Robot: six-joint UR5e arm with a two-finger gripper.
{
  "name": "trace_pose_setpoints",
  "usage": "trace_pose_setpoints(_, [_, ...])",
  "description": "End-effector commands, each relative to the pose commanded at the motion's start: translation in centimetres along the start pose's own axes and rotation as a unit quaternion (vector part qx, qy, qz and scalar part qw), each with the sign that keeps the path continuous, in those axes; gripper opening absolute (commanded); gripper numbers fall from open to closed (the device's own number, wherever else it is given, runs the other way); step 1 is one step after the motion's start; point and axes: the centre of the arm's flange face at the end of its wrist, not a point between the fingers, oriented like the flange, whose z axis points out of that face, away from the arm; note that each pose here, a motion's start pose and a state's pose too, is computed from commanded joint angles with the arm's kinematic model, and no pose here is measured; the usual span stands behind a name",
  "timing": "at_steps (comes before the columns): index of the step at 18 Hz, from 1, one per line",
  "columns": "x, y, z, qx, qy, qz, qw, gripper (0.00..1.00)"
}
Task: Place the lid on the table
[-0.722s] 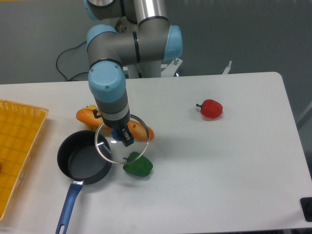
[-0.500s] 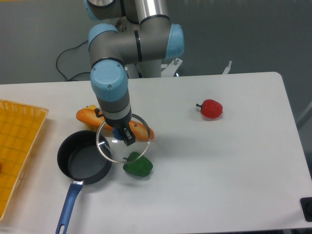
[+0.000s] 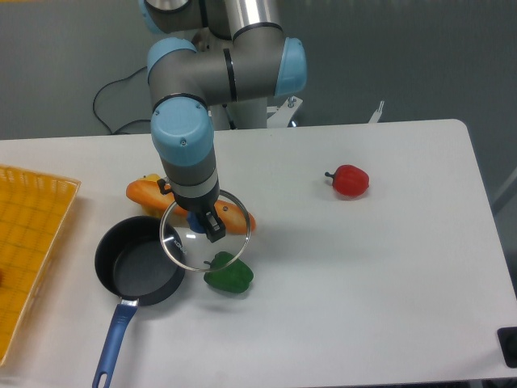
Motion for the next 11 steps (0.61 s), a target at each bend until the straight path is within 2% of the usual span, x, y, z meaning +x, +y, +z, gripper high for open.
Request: trace_pose_setpoints(11, [-1.4,1.5,-0.2,0.001,-0.004,0.015,0.9999,0.63])
